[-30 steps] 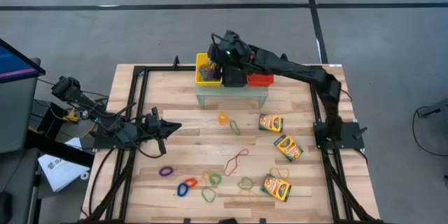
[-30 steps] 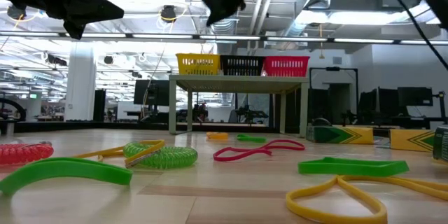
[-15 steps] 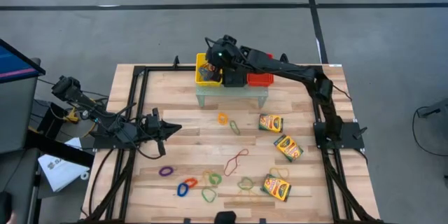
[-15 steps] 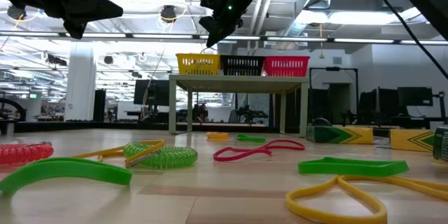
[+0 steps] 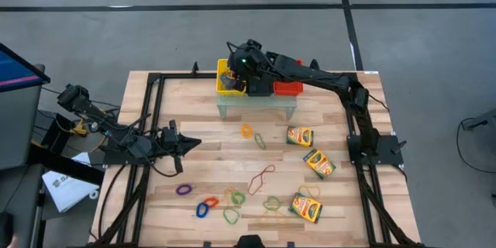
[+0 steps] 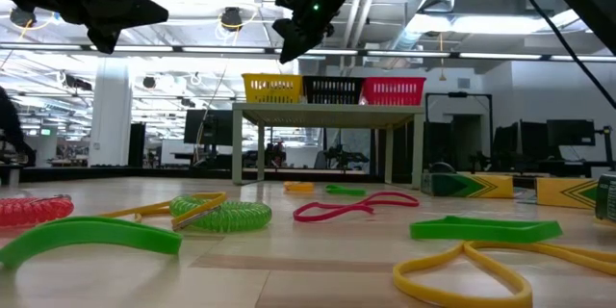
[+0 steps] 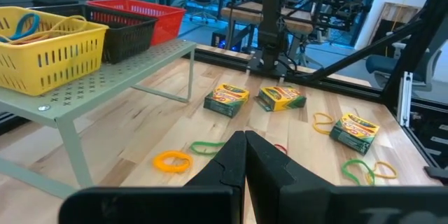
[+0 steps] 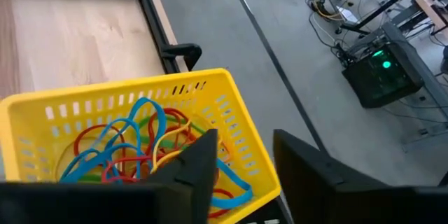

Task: Pick & Place Office Desk Supplies
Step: Put the top small green rubber band into the yellow bin on the shelf, then put the top left big yellow rubber band into the yellow bin on the shelf

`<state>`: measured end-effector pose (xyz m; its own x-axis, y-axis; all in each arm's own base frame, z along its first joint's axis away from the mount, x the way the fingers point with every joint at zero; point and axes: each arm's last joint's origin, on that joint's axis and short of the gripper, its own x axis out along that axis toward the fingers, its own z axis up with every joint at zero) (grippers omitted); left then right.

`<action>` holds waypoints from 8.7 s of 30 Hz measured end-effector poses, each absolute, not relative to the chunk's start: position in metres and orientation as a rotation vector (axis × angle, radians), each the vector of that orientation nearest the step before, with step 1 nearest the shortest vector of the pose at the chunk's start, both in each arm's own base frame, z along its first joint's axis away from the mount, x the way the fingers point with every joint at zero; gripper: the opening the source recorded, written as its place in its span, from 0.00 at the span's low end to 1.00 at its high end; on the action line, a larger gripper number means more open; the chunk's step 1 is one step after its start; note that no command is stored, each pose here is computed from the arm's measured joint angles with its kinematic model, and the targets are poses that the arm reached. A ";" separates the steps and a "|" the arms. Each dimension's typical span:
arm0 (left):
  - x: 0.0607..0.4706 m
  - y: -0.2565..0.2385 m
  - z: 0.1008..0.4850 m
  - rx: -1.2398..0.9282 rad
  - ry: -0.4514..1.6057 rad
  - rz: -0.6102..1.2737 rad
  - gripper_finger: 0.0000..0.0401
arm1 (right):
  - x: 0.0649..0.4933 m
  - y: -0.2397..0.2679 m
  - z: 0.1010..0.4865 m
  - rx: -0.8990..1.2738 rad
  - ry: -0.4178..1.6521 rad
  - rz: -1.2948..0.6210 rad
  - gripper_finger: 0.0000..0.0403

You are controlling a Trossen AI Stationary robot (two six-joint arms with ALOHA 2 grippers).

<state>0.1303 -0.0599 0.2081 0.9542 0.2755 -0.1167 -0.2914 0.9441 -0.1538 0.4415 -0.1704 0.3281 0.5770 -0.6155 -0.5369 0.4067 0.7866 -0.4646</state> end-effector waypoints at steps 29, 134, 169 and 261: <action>0.131 -0.060 0.213 -0.219 0.051 0.287 0.00 | 0.102 -0.015 0.490 -0.026 0.315 -0.541 0.02; 0.381 -0.014 0.085 0.052 0.612 0.168 0.52 | 0.091 0.025 0.171 -0.111 -0.039 -0.200 0.01; 0.383 -0.019 0.105 -0.056 0.511 0.184 0.00 | 0.091 0.025 0.170 -0.048 -0.041 -0.199 0.01; 0.272 -0.156 0.133 0.027 0.754 -0.097 0.50 | 0.091 0.025 0.170 -0.024 -0.039 -0.209 0.01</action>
<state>0.2720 -0.1562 0.1331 0.7244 -0.0779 -0.6849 0.0973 0.9952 -0.0102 0.0912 0.0249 0.1699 0.9776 -0.2065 0.0414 0.2074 0.9781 -0.0193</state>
